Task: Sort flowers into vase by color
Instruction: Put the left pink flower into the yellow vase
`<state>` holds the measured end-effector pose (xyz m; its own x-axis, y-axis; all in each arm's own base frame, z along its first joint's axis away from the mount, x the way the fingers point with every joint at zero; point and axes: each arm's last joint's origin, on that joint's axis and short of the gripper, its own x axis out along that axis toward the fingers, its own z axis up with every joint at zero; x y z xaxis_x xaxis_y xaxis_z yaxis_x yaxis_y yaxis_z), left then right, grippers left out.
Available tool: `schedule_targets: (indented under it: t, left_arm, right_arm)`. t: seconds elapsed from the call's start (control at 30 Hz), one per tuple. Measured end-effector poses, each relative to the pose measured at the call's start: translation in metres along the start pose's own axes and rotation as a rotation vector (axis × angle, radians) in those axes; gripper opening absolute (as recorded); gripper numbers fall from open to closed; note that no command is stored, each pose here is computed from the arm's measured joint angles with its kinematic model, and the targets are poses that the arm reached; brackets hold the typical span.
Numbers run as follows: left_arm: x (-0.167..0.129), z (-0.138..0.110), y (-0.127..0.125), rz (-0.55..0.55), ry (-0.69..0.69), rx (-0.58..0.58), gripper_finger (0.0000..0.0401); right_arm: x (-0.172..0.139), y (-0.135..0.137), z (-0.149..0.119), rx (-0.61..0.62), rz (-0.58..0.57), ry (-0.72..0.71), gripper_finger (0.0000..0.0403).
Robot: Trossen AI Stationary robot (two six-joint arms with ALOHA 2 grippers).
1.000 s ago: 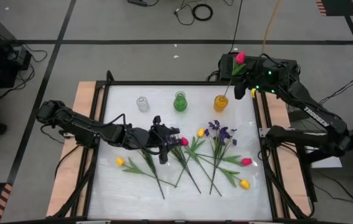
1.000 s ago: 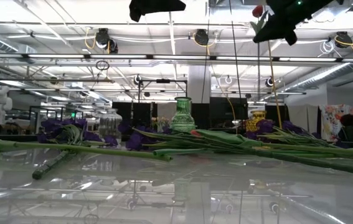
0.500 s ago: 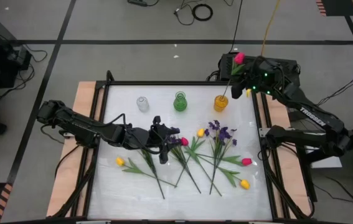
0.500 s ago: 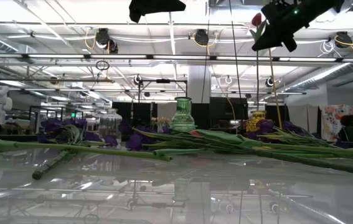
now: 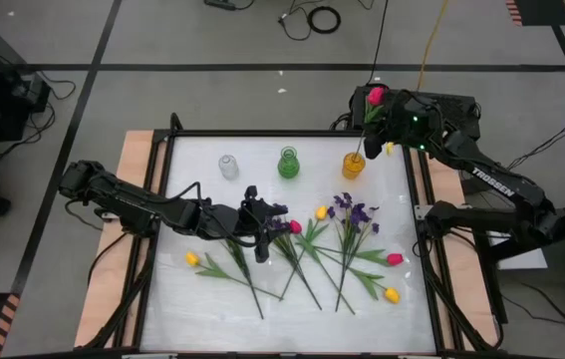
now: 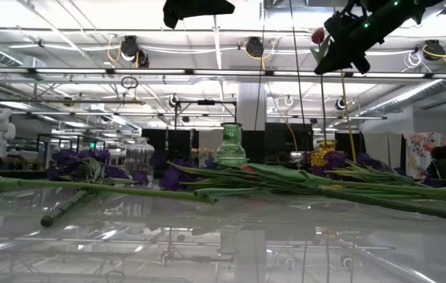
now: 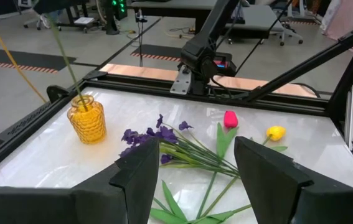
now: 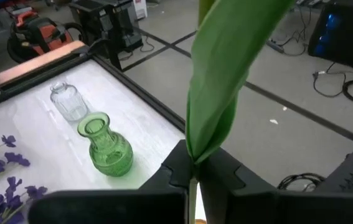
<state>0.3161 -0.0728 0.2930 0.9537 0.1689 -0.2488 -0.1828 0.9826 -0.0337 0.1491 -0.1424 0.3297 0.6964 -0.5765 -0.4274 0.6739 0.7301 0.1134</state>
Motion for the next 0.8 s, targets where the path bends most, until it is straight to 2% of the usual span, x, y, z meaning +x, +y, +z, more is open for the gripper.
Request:
schedule_targets:
  t: [0.27, 0.43, 0.63, 0.8]
  left_arm:
    - [0.000, 0.000, 0.000, 0.000, 0.001, 0.001, 0.0216]
    - [0.000, 0.000, 0.000, 0.000, 0.001, 0.002, 0.0216]
    - [0.000, 0.000, 0.000, 0.001, 0.001, 0.002, 0.0216]
    - [0.000, 0.000, 0.000, 0.001, 0.005, 0.006, 0.0216]
  right_arm:
    - [0.025, -0.005, -0.011, 0.007, -0.100, 0.120, 0.0013]
    - [0.039, -0.007, -0.016, 0.048, -0.121, 0.166, 0.0037]
    - [0.048, -0.008, -0.021, 0.095, -0.133, 0.204, 0.0097]
    - [0.035, -0.008, -0.023, 0.097, -0.138, 0.233, 0.0166]
